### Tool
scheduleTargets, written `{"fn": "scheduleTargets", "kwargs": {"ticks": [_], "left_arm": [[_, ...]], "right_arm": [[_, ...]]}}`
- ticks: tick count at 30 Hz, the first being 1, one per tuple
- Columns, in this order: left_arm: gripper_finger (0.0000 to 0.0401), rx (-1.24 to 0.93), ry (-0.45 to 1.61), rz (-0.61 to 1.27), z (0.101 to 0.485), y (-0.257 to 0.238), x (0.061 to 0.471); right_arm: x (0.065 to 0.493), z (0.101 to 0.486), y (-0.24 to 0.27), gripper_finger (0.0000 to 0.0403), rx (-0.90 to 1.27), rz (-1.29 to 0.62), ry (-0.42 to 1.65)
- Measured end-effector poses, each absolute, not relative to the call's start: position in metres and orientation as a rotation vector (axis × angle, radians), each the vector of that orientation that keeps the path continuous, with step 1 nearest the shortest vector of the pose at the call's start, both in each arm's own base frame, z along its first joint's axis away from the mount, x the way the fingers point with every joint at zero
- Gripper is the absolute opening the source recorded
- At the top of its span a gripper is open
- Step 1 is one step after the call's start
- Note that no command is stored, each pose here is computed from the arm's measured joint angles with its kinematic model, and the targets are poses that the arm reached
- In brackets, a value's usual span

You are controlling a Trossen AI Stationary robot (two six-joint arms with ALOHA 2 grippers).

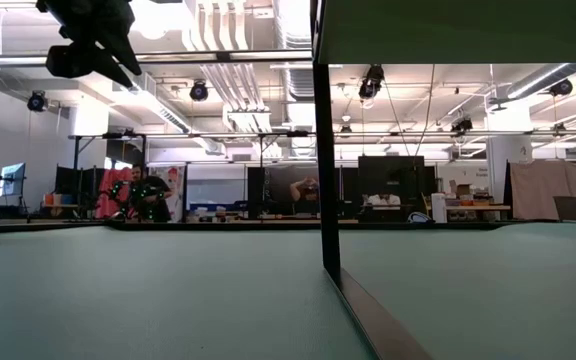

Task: Place coffee mugs
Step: Put the red mug on the shelf, then put the gray patterned mug on the shelf

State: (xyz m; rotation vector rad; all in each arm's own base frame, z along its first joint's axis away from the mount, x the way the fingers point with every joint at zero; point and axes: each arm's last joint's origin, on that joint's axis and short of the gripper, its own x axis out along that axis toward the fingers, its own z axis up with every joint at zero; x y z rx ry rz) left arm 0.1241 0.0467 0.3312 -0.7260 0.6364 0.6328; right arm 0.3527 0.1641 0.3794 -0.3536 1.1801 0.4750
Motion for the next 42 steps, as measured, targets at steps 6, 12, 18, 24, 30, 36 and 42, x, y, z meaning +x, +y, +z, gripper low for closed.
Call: {"fn": "scheduleTargets", "kwargs": {"ticks": [6,12,18,24,30,36,42], "left_arm": [[0.0116,-0.73,0.631,0.632,0.332,0.046,0.123],[0.0116,-0.786,0.648,0.552,0.333,0.042,0.126],[0.0116,-0.819,0.722,0.457,0.328,0.027,0.142],[0.0116,-0.854,0.859,0.32,0.319,-0.011,0.162],[0.0116,-0.885,0.98,0.213,0.308,-0.077,0.168],[0.0116,-0.986,1.051,0.255,0.299,-0.135,0.141],[0.0116,-1.058,1.138,0.289,0.304,-0.185,0.123]], "right_arm": [[0.35,0.383,0.163,0.0081,-0.333,0.461,1.176],[0.342,0.395,0.158,0.0079,-0.34,0.399,1.14],[0.331,0.416,0.146,0.0088,-0.381,0.279,1.047],[0.324,0.433,0.135,0.0091,-0.255,0.2,0.976],[0.319,0.438,0.133,0.0084,-0.171,0.163,0.961],[0.312,0.445,0.14,0.0083,-0.069,0.148,0.933],[0.307,0.447,0.151,0.0086,-0.007,0.152,0.921]]}}
